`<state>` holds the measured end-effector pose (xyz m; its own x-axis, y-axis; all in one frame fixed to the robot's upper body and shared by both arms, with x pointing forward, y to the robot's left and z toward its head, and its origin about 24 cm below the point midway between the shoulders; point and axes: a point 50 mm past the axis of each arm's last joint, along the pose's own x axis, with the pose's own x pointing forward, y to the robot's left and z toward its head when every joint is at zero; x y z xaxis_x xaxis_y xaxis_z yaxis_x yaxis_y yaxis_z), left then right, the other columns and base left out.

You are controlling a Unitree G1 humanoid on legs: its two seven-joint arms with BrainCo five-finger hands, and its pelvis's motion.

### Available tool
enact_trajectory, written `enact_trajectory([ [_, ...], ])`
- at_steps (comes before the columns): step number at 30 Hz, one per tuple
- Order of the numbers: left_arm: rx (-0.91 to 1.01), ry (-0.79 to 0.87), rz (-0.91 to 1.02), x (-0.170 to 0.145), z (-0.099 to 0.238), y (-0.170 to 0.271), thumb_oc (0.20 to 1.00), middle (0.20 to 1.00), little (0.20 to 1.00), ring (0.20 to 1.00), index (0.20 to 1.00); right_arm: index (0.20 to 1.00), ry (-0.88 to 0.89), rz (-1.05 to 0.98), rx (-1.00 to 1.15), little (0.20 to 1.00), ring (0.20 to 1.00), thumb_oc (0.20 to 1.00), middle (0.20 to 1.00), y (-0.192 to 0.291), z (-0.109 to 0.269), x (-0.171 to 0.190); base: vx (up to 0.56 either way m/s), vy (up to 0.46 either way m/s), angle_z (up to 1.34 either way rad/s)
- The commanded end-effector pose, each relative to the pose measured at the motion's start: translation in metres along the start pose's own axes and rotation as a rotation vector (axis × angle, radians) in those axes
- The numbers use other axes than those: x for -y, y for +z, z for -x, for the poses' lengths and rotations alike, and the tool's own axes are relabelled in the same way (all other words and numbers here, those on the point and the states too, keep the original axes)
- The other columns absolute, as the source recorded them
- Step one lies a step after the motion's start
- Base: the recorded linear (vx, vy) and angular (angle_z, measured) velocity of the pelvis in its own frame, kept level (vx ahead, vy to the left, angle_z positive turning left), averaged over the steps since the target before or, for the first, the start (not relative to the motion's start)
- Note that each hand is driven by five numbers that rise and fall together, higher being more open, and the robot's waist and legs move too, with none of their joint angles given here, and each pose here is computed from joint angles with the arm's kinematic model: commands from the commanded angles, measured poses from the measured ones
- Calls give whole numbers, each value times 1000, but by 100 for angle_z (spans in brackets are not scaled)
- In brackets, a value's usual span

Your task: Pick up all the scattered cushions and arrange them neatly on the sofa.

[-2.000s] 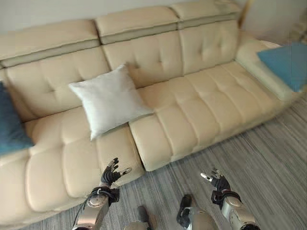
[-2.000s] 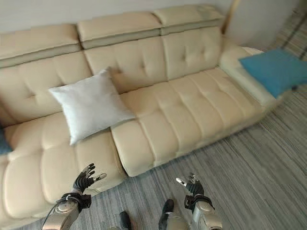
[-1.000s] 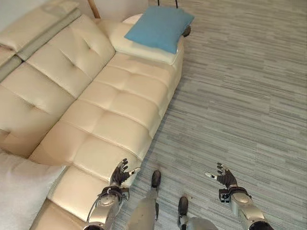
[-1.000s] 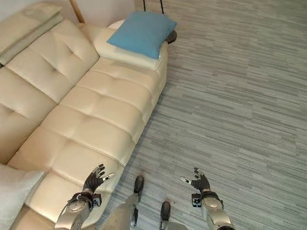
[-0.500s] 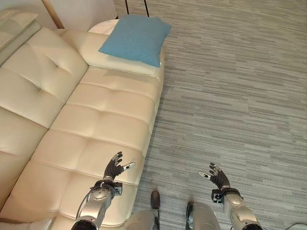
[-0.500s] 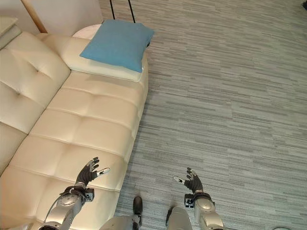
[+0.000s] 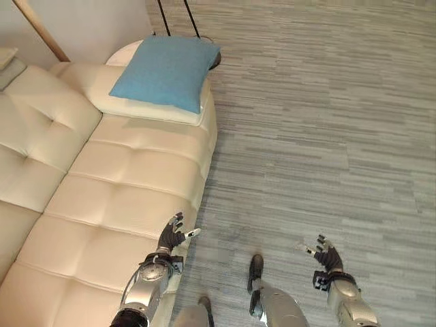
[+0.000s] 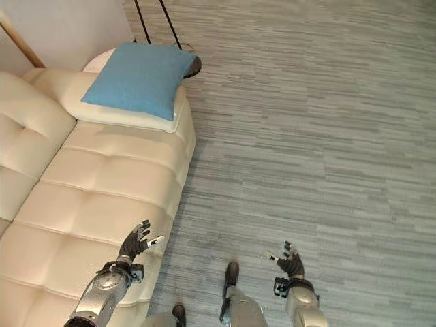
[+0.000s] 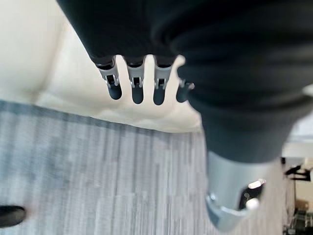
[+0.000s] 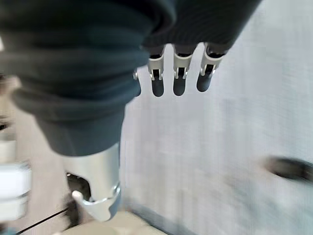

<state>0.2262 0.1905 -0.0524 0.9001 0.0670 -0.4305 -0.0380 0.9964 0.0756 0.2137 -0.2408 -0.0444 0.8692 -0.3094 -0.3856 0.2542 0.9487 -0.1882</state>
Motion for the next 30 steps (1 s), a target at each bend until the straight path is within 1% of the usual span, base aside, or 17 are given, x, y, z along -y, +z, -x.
enact_trajectory([
  [1,125,12,-57,-2,-5,27,1000,1000,1000,1000,1000,1000,-61,56,123,1000,1000,1000,1000,23,-2,15,312,46,-6],
  [7,83,45,-97,-11,0,14,1000,1000,1000,1000,1000,1000,-65,131,156,1000,1000,1000,1000,31,-4,14,387,113,-27],
  [12,46,60,-98,-19,8,2,1000,1000,1000,1000,1000,1000,-40,132,157,1000,1000,1000,1000,30,1,10,339,204,-37],
  [16,-4,68,-156,-30,12,-8,1000,1000,1000,1000,1000,1000,5,126,131,1000,1000,1000,1000,24,4,-2,324,235,-24],
  [18,-11,85,-160,-36,13,-9,1000,1000,1000,1000,1000,1000,21,125,120,1000,1000,1000,1000,21,5,-7,280,201,-10],
  [22,5,88,-162,-36,11,-4,1000,1000,1000,1000,1000,1000,14,116,115,1000,1000,1000,1000,19,5,-7,250,109,-4],
  [25,39,79,-153,-33,8,4,1000,1000,1000,1000,1000,1000,1,115,127,1000,1000,1000,1000,23,3,-5,338,-52,-1],
  [27,77,65,-152,-28,3,14,1000,1000,1000,1000,1000,1000,-8,103,95,1000,1000,1000,1000,15,6,-4,756,-294,45],
  [30,64,54,-131,-24,5,9,1000,1000,1000,1000,1000,1000,2,121,89,1000,1000,1000,1000,12,8,-3,478,-200,31],
])
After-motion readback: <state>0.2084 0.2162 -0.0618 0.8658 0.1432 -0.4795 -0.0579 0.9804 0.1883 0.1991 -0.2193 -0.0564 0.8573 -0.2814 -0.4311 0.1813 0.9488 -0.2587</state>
